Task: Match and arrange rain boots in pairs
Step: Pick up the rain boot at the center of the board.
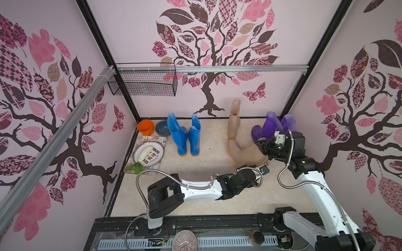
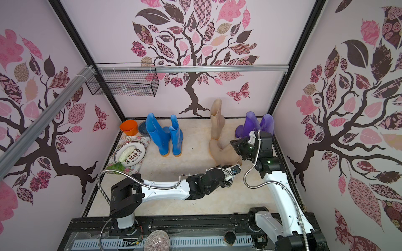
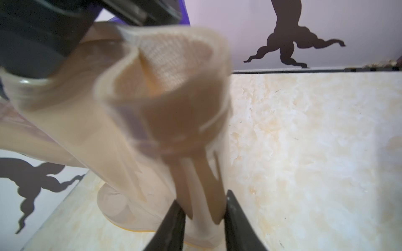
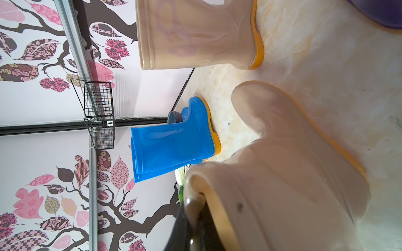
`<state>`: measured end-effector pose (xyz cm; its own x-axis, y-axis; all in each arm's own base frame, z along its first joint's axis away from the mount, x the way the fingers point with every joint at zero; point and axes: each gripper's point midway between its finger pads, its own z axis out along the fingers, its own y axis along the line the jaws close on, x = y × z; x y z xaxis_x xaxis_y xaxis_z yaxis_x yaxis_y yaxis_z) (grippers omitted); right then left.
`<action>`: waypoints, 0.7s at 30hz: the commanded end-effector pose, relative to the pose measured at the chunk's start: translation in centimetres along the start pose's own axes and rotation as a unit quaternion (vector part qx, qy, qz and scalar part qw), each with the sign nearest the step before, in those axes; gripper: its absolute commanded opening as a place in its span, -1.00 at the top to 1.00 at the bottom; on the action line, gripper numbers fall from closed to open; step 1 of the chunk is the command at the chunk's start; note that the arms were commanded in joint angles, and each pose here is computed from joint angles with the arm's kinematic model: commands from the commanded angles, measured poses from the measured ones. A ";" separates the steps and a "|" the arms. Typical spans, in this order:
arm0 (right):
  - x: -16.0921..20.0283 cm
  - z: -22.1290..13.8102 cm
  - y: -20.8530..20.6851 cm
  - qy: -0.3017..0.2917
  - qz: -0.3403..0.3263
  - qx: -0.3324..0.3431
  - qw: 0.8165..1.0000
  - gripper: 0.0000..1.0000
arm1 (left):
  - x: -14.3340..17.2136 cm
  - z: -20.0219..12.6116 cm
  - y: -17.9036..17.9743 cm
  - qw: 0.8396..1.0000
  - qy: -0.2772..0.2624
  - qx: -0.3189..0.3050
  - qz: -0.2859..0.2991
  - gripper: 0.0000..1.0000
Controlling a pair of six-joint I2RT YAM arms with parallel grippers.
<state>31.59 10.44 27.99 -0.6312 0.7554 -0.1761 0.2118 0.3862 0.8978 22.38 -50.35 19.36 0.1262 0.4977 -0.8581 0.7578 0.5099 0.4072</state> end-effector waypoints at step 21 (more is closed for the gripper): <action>-2.3 -4.1 9.9 -0.079 -0.224 -0.103 0.966 -0.99 | -5.0 -8.8 6.2 0.997 -0.060 -0.027 -0.046 1.00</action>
<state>32.23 10.66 36.79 -0.5571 0.6629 -0.5002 -0.1409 0.5181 0.8436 21.03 -44.29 25.04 0.1184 0.4745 -0.8723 0.7452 0.5381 0.3938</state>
